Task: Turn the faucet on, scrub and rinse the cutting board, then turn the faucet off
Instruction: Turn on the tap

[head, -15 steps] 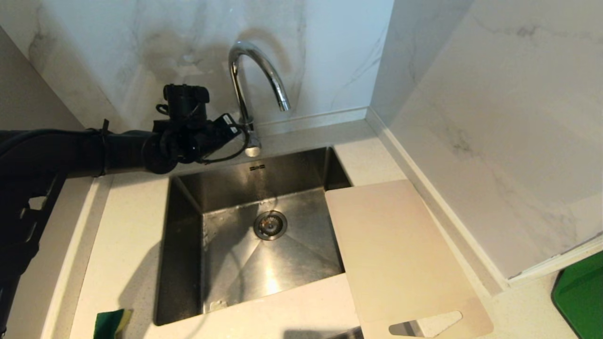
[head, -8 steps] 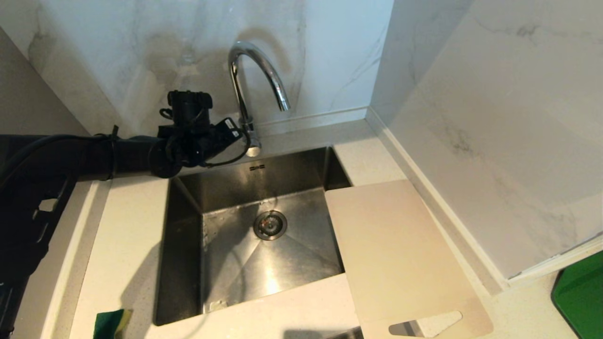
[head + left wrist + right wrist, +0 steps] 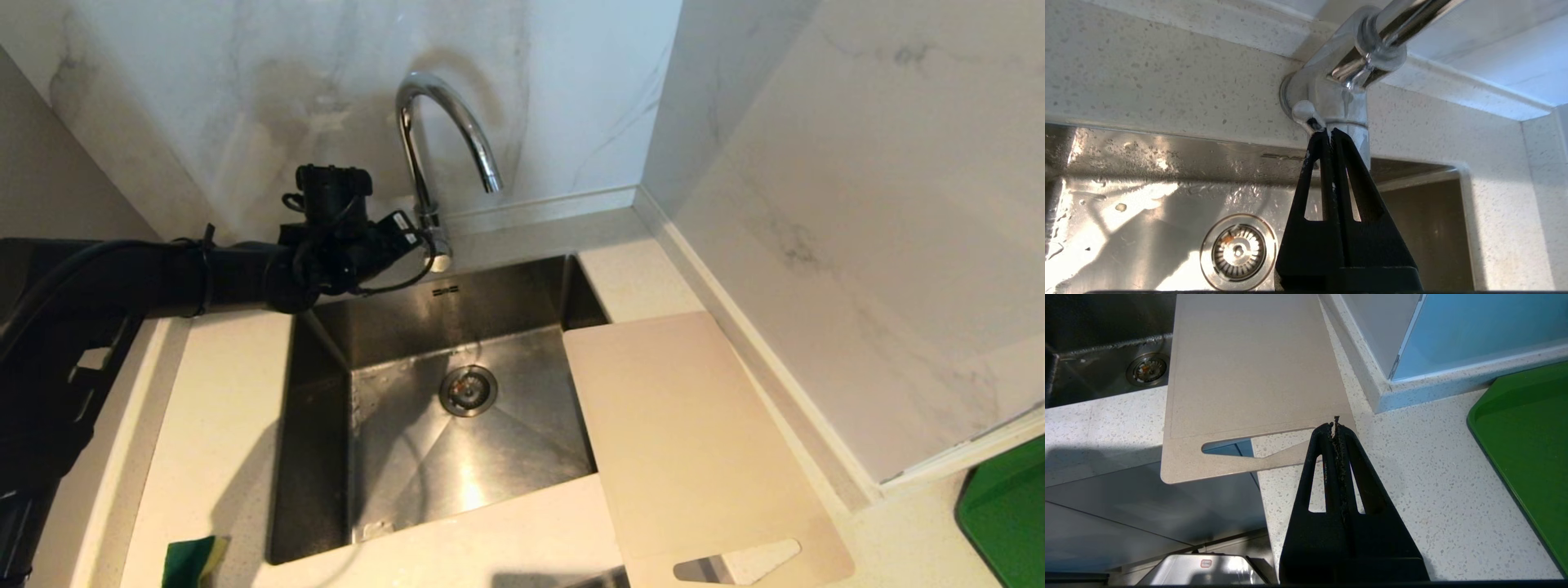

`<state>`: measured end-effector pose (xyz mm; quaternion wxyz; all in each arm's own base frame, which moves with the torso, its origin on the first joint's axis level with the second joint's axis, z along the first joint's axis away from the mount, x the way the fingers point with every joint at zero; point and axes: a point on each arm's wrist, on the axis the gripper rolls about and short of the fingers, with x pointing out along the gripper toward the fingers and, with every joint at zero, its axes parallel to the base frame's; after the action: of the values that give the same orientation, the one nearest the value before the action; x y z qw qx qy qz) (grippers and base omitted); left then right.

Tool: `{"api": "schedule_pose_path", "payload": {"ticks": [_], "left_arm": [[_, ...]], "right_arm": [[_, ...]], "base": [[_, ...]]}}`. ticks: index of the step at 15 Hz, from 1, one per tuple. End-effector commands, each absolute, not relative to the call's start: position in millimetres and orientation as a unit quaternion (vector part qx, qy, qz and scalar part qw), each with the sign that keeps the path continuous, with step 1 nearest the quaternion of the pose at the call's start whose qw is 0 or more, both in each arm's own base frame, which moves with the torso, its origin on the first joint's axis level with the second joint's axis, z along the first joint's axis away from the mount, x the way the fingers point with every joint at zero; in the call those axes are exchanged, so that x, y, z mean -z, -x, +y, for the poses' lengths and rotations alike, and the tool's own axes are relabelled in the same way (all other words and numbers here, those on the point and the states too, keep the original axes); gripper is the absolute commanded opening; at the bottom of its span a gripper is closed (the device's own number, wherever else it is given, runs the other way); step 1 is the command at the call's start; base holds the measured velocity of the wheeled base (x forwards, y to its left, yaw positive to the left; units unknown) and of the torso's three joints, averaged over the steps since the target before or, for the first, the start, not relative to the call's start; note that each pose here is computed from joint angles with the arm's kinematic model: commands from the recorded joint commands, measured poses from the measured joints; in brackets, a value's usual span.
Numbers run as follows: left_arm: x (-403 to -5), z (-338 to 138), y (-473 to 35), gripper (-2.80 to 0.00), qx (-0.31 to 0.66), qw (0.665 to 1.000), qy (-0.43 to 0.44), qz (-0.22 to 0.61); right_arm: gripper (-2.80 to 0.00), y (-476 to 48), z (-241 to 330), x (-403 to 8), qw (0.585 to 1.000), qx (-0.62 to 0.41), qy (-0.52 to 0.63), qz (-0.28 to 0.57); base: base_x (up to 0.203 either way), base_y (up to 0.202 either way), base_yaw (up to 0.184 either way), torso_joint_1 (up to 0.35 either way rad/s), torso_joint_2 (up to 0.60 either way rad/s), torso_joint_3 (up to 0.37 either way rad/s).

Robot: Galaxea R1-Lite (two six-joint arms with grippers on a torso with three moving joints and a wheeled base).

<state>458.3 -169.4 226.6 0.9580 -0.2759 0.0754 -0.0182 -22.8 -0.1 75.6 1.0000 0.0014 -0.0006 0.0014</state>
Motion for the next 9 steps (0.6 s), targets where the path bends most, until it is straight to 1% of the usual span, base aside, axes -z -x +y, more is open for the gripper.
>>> {"api": "schedule_pose_path", "payload": {"ticks": [1,5,9], "left_arm": [[-218.9,-169.0,-461.5,-2.80,0.012,0.958,0.274,0.084],[-211.1,-167.4,-461.3,-2.80,0.001,0.959,0.261,0.114],[-215.4,-167.2,-459.7,-2.80,0.004,0.959,0.263,0.109]], "right_arm": [[-2.80,22.8,-0.1,-75.6,1.000,-0.002,-0.002,-0.001],[-2.80,22.8,-0.1,-75.6,1.000,-0.002,-0.002,-0.001],[-2.80,22.8,-0.1,-75.6,1.000,-0.002,-0.002,-0.001]], "base": [[0.000,0.000,0.000,0.000,0.00,0.000],[0.000,0.000,0.000,0.000,0.00,0.000],[0.000,0.000,0.000,0.000,0.00,0.000]]}}
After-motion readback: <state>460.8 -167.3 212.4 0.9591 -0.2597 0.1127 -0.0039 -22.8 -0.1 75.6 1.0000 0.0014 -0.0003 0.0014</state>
